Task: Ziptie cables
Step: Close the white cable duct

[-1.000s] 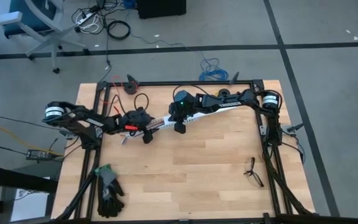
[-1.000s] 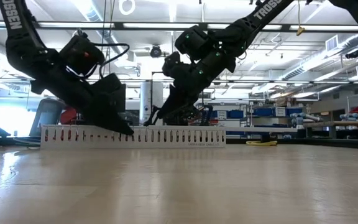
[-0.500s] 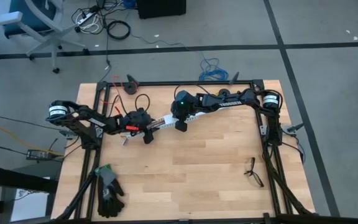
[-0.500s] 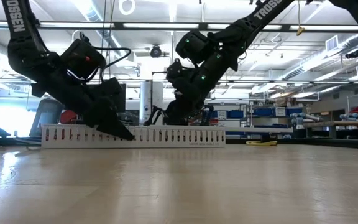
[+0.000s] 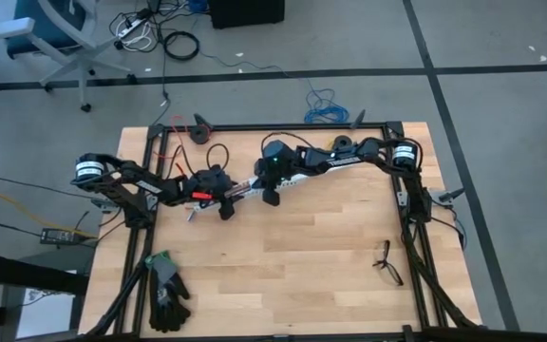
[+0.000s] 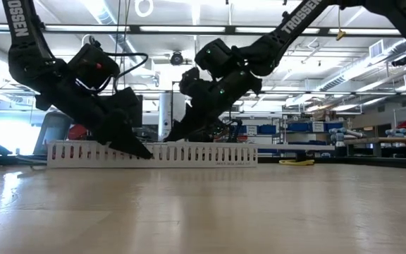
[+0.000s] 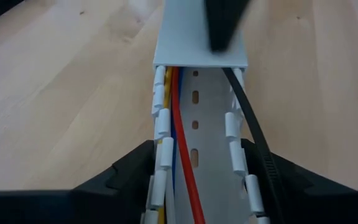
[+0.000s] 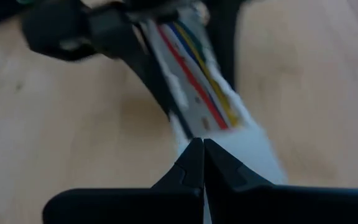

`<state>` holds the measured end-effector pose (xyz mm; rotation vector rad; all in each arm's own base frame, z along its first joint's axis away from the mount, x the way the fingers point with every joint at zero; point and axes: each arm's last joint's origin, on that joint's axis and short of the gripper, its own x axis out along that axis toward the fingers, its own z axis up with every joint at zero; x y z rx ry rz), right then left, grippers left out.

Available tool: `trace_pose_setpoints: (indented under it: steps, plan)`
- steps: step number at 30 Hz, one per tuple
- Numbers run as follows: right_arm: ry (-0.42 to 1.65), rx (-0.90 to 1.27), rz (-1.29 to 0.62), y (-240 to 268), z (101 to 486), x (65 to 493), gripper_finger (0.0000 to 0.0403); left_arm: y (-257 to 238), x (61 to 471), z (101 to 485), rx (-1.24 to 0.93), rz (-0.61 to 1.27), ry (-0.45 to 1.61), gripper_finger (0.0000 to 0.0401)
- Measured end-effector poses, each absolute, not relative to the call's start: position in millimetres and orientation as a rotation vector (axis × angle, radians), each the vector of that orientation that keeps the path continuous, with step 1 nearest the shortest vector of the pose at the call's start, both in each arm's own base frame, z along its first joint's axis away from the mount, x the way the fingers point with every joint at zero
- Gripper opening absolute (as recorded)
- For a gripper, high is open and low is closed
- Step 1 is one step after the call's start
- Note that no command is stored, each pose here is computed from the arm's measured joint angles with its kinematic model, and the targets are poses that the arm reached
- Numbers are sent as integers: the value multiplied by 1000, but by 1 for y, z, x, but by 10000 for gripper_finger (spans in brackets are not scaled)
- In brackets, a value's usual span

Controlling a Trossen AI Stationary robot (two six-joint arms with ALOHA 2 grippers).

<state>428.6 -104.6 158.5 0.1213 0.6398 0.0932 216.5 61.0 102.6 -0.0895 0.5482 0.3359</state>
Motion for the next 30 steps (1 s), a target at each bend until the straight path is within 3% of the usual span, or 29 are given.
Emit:
trace_pose_setpoints:
  steps: [8, 14, 18, 23, 30]
  plan:
    - [514, -22, -11, -102, 203, 425, 0, 62, 218, 104, -86, 348, 529, 225]
    - [798, 5, -152, -107, 219, 388, 0, 62, 218, 104, -87, 345, 529, 225]
    - [923, 96, -121, -120, 189, 381, 0, 62, 218, 104, -88, 344, 529, 225]
    - [717, 131, 20, -124, 155, 415, 0, 62, 218, 104, -94, 347, 545, 225]
    - [504, 17, 39, -109, 196, 422, 0, 63, 223, 109, -86, 338, 503, 225]
